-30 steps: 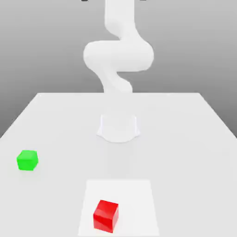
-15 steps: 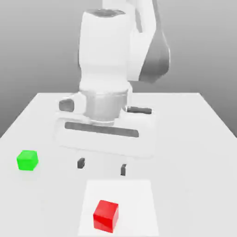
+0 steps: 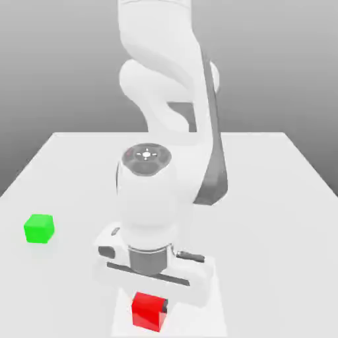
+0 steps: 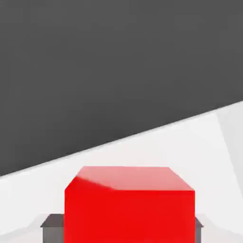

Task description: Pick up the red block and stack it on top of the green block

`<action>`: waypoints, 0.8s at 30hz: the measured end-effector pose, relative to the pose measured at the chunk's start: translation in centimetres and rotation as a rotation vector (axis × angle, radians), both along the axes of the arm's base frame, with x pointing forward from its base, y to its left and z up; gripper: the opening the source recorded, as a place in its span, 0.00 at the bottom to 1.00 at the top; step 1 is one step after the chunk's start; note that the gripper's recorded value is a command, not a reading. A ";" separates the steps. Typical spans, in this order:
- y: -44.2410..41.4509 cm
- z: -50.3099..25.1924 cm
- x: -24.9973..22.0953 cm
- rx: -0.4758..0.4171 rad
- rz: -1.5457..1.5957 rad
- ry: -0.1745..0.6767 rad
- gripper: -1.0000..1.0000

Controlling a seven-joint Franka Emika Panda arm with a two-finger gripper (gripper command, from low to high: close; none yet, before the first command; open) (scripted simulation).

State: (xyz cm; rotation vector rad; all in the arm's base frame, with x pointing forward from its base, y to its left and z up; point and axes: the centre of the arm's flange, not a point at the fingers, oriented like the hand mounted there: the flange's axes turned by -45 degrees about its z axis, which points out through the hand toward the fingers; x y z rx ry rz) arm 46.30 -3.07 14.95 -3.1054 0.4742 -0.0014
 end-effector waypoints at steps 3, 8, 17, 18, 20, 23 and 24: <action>0.0 2.9 0.1 0.000 -0.001 0.000 0.00; -6.1 6.7 -2.1 -0.014 -0.029 0.004 0.00; -24.8 9.0 -16.6 -0.019 -0.190 0.015 0.00; -25.9 9.2 -18.4 -0.016 -0.197 0.013 0.00; -27.5 9.5 -21.8 -0.008 -0.204 0.009 0.00; -28.6 8.4 -24.5 0.001 -0.208 0.001 0.00; -28.7 7.5 -24.6 0.002 -0.207 0.000 0.00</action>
